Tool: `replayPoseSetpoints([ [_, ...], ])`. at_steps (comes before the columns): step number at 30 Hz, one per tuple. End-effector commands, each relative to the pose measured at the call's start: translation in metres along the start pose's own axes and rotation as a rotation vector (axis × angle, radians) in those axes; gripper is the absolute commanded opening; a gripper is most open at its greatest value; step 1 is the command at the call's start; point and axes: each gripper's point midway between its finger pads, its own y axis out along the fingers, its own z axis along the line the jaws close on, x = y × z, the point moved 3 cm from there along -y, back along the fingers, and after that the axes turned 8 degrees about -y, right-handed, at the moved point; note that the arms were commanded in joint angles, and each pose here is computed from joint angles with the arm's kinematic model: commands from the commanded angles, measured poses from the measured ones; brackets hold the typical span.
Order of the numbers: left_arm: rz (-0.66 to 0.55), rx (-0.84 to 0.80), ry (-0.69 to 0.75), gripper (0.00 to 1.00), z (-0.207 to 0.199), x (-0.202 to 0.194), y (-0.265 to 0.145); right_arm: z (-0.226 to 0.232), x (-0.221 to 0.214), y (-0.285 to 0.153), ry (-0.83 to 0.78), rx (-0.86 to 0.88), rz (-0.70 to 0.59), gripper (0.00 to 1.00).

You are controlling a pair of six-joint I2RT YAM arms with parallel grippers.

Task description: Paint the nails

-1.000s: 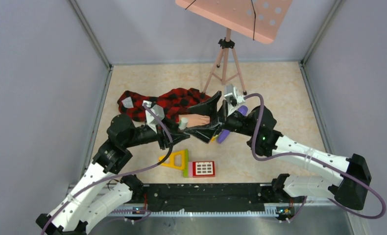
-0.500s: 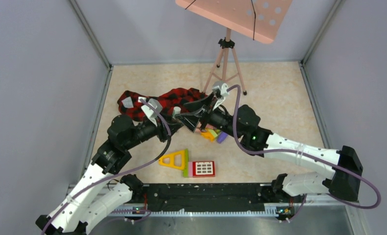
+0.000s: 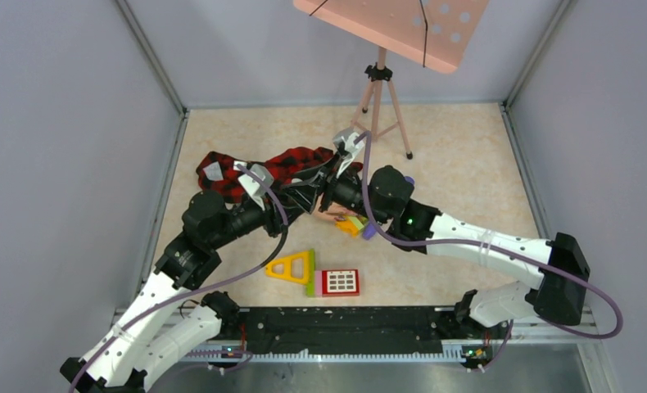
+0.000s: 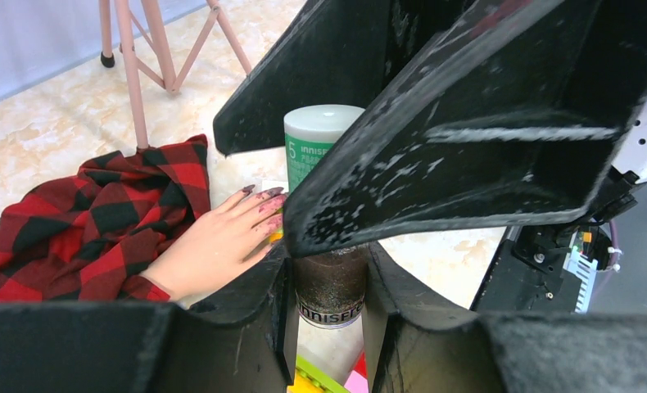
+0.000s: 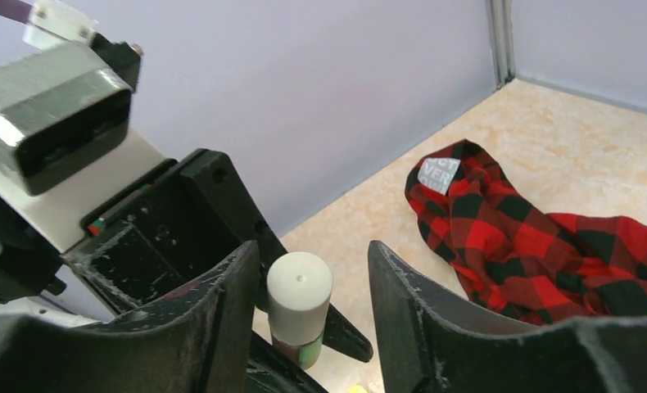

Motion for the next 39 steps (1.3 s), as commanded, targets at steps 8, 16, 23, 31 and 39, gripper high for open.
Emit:
replayPoseSetpoints([
  [8, -0.046, -0.024, 0.025, 0.00, -0.005, 0.014, -0.001, 0.012, 0.019, 0.002, -0.011, 0.030, -0.037, 0.00],
  [16, -0.028, -0.245, 0.036, 0.00, -0.039, 0.015, -0.007, 0.026, 0.031, -0.027, -0.069, 0.238, -0.083, 0.00],
  [23, -0.001, -0.424, 0.040, 0.00, -0.064, 0.012, -0.014, 0.044, 0.045, -0.058, -0.101, 0.443, -0.146, 0.00],
  [31, 0.027, -0.484, 0.030, 0.00, -0.070, 0.008, -0.015, 0.051, 0.057, -0.077, -0.134, 0.510, -0.226, 0.00],
  [39, 0.043, -0.523, 0.025, 0.00, -0.074, 0.006, -0.015, 0.059, 0.056, -0.082, -0.155, 0.581, -0.228, 0.00],
])
